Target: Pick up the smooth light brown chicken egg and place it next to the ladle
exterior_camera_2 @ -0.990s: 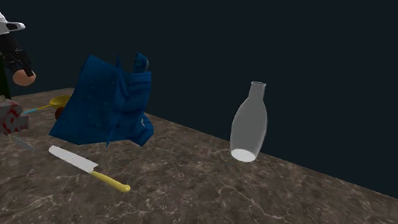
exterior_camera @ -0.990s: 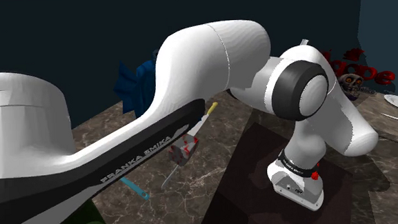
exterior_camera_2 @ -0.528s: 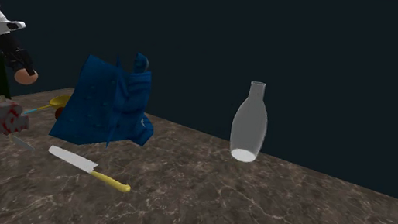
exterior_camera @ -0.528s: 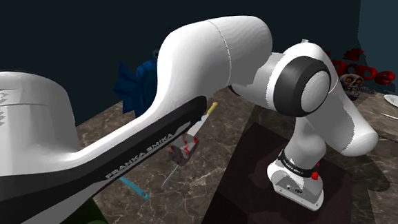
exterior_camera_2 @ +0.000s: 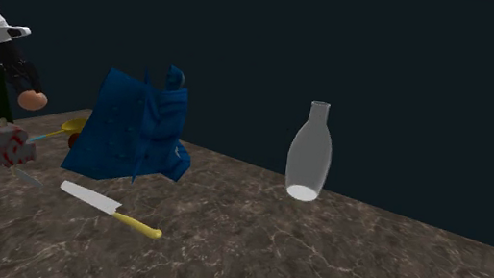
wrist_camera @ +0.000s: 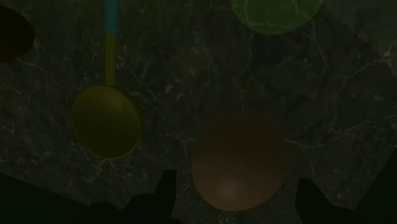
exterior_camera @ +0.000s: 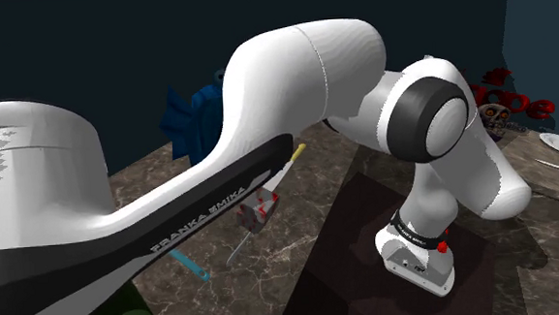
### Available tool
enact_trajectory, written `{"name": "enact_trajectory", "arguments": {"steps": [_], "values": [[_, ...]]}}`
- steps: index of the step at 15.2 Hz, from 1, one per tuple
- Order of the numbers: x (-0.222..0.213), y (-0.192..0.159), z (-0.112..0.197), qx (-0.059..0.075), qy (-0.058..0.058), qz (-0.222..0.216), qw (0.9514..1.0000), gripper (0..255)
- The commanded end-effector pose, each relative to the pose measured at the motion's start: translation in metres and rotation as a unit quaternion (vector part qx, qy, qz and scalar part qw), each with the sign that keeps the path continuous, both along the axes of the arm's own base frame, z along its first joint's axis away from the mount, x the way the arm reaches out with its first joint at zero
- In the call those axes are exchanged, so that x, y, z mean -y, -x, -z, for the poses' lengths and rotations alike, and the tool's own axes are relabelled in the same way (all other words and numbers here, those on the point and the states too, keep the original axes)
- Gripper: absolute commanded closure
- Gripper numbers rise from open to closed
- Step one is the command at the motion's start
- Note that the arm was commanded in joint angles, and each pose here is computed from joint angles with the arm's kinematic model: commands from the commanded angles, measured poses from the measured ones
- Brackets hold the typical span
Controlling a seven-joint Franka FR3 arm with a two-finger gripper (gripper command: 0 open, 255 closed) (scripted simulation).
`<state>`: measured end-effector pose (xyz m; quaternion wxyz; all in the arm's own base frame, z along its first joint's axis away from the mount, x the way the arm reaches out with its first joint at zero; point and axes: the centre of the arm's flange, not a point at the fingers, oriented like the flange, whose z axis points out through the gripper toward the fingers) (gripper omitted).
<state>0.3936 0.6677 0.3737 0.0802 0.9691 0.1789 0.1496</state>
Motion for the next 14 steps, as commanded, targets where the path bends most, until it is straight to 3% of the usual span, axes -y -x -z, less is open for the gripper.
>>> {"name": "enact_trajectory", "arguments": {"steps": [1, 4, 5, 9, 14], "values": [[0.002, -0.001, 0.058, -0.025, 0.037, 0.000, 0.9990, 0], [-0.009, -0.001, 0.048, -0.024, 0.038, -0.001, 0.9990, 0], [0.002, 0.002, 0.073, -0.026, 0.038, -0.001, 0.9989, 0], [-0.007, 0.015, 0.026, -0.026, 0.038, -0.001, 0.9989, 0], [-0.007, 0.015, 0.026, -0.026, 0.038, -0.001, 0.9989, 0]]}}
